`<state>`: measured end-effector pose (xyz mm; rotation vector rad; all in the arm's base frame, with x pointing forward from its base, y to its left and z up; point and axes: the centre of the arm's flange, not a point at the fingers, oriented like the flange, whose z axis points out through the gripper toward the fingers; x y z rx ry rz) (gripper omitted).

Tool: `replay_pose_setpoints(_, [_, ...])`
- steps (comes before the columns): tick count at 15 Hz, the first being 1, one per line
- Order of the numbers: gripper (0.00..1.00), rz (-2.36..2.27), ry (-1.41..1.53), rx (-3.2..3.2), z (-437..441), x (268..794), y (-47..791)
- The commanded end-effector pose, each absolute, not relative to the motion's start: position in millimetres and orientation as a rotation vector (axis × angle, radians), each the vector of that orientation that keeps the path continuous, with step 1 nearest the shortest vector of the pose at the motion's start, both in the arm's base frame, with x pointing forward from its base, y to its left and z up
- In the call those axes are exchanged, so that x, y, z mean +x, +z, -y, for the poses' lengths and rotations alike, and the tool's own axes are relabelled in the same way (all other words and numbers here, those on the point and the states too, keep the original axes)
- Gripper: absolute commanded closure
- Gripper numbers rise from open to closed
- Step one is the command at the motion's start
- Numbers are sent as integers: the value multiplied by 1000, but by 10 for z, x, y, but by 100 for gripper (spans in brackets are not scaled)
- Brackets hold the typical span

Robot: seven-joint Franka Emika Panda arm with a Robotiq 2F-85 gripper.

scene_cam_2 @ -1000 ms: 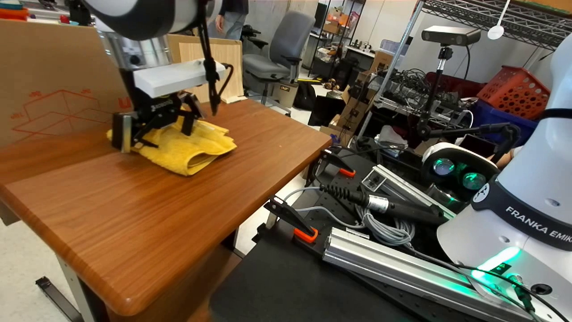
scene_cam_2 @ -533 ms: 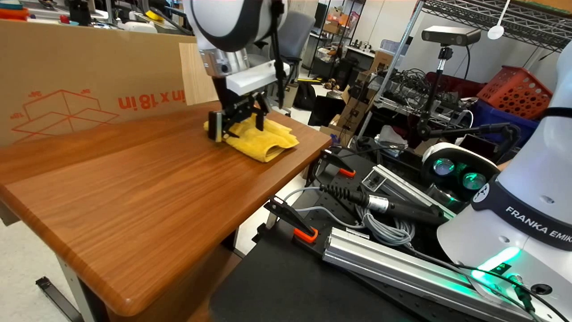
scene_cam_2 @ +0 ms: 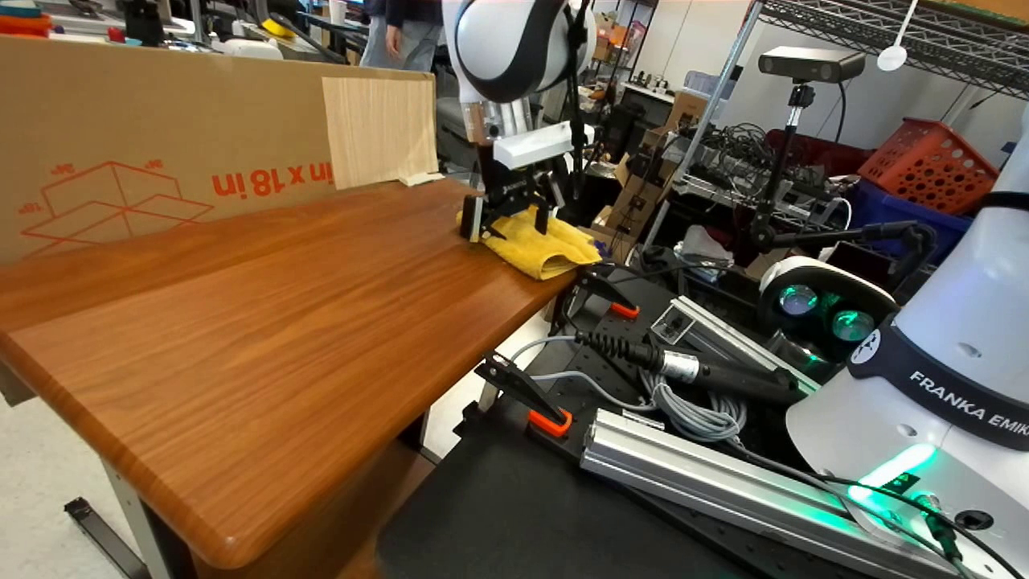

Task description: Use the mustard towel to wipe the table

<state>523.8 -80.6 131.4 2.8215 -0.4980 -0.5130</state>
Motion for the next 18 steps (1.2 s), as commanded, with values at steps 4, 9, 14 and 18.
replay_pose_setpoints(4, [0,728,-470,2799,1236,5353,848])
replay_pose_setpoints(9, [0,877,-307,2713,1334,5636,710])
replay_pose_setpoints(14, [0,1088,-209,2678,1367,5947,657])
replay_pose_setpoints(18, [0,988,-177,2826,812,6012,808])
